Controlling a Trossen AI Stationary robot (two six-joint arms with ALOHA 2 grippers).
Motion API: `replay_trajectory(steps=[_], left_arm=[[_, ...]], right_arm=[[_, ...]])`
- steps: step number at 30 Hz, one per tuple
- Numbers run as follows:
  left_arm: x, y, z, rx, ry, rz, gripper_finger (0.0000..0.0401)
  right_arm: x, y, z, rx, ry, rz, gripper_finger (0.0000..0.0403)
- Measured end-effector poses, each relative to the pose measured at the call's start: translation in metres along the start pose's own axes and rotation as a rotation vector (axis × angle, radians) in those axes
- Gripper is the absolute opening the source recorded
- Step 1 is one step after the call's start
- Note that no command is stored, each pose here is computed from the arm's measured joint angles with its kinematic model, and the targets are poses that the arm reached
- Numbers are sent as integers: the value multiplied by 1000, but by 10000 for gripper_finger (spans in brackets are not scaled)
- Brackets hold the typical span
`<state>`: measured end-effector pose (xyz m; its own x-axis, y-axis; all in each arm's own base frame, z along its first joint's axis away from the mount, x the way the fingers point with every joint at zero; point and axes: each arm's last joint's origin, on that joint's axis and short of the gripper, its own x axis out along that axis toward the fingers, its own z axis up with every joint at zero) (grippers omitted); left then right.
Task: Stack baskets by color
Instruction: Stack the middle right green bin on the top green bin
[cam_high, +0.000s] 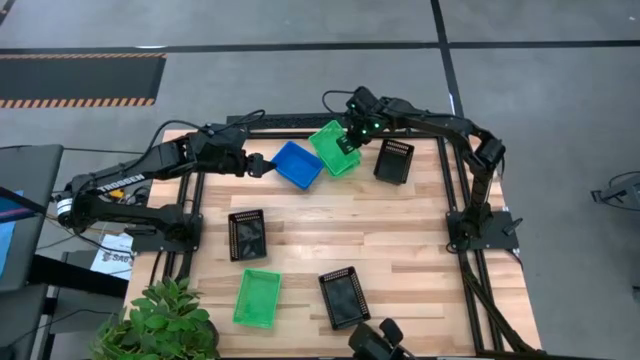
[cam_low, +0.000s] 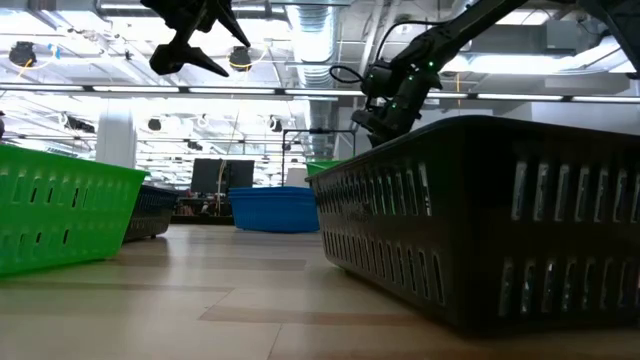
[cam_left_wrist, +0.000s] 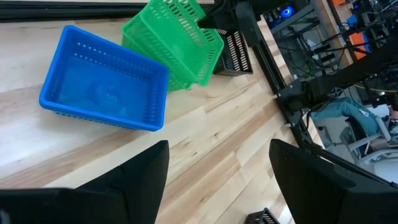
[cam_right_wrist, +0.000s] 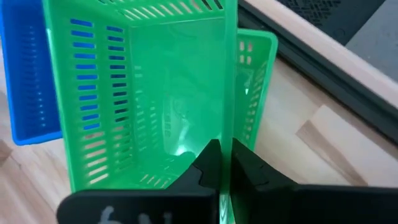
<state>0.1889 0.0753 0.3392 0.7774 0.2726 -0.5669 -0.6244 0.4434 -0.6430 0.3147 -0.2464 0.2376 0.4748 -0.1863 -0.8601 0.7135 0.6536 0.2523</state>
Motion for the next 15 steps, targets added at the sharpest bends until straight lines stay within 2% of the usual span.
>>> replay_trajectory(steps=[15], left_arm=[[0, 0, 0, 1, -1, 1, 265]], right_arm=[[0, 0, -1, 8, 2, -20, 83]])
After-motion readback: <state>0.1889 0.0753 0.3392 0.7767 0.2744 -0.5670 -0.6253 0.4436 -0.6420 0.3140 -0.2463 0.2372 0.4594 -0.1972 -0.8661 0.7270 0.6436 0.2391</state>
